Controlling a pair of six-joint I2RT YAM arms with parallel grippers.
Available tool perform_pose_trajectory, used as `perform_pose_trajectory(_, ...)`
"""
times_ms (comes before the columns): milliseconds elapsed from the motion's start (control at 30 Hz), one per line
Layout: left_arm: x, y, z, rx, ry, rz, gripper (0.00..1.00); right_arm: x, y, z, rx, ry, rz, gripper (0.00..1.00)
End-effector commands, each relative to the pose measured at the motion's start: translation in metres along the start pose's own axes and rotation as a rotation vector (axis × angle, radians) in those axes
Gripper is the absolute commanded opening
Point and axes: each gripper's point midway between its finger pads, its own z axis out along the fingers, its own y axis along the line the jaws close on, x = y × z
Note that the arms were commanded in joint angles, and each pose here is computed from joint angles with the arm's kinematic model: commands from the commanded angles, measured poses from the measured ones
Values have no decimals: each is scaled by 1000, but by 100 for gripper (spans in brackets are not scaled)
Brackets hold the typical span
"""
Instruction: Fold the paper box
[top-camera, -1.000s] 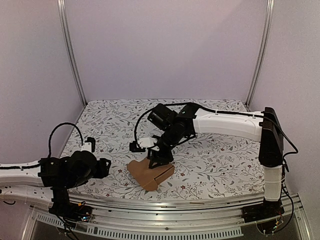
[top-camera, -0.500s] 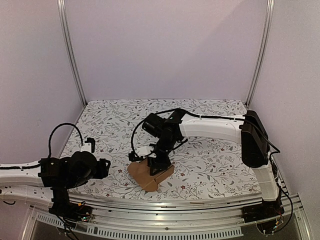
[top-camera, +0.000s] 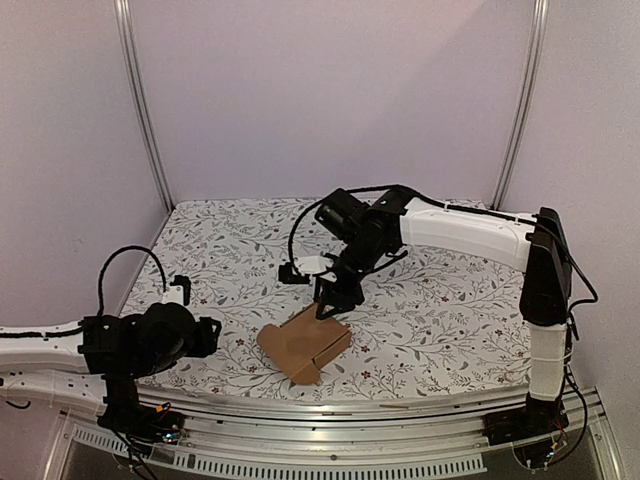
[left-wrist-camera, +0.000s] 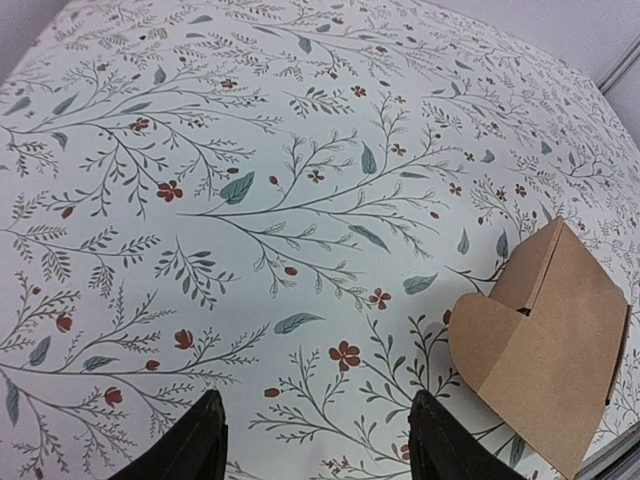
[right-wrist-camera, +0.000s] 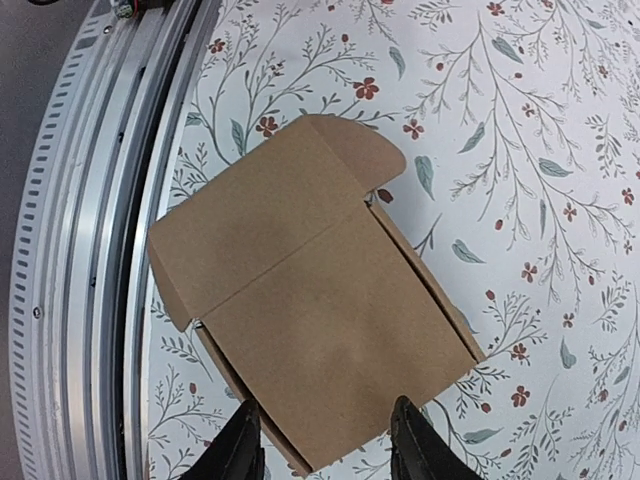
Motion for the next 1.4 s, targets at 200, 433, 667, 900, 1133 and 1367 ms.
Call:
perform_pose_trajectory(200, 3, -3, 7, -12, 11, 14, 61, 54, -56, 15, 72, 52, 228, 38)
perform_pose_trajectory(433, 6, -4, 8, -14, 22, 21, 61, 67, -54, 28, -24, 30, 325, 34)
perform_pose_trajectory(667, 6, -5, 10, -12, 16, 18, 61, 56, -37, 24, -133, -40, 379, 38)
perform_pose_trajectory(900, 9, -8, 13, -13, 34, 30, 61, 72, -41, 46, -153, 30, 462, 39)
perform_pose_trajectory(1133, 8, -7, 13, -11, 26, 25, 61, 82, -48, 51, -150, 48, 518, 23)
perform_pose_trajectory(1367, 7, -8, 11, -3, 22, 27, 61, 110, -68, 51, -171, 42, 654, 19)
